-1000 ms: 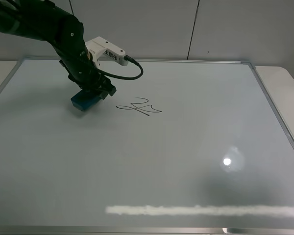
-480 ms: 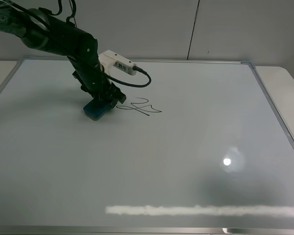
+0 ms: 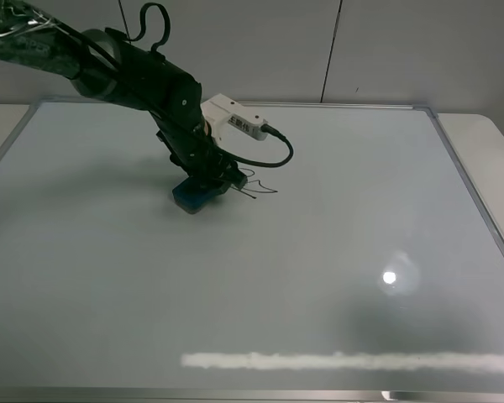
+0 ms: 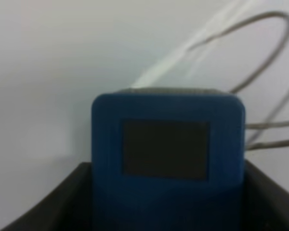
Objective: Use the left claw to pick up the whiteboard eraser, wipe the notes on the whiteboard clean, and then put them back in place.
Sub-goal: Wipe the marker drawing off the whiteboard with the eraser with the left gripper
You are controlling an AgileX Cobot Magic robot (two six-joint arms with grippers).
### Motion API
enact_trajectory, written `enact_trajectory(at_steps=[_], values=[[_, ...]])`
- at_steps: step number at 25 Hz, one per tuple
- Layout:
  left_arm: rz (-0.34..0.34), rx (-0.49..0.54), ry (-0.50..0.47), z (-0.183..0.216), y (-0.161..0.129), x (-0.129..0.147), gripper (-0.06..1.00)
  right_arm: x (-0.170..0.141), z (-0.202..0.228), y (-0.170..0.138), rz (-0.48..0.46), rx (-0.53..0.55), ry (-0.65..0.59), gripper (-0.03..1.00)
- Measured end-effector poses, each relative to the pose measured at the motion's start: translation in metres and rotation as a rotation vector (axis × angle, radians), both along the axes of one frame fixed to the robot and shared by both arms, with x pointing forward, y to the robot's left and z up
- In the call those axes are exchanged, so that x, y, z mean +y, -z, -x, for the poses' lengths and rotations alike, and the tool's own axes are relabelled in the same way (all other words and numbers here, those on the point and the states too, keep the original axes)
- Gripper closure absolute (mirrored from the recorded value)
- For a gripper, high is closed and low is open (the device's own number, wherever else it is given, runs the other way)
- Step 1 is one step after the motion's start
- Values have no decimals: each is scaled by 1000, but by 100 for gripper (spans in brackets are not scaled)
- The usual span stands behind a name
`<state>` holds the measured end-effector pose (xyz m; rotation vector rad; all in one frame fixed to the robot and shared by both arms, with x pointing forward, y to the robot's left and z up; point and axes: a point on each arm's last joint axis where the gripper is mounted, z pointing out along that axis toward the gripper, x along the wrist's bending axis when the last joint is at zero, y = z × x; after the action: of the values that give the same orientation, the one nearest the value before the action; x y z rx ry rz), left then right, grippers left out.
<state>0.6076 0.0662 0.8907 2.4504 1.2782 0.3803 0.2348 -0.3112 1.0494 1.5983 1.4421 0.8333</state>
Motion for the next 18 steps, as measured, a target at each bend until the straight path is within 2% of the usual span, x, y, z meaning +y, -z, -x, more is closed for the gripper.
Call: enact_trajectory(at_steps=[13,18], values=[[110,6,145,66,3,-89,39,0,0,0,0,0,0,-2],[134,-2,166,75,4,-100,39,0,0,0,0,0,0,-2]])
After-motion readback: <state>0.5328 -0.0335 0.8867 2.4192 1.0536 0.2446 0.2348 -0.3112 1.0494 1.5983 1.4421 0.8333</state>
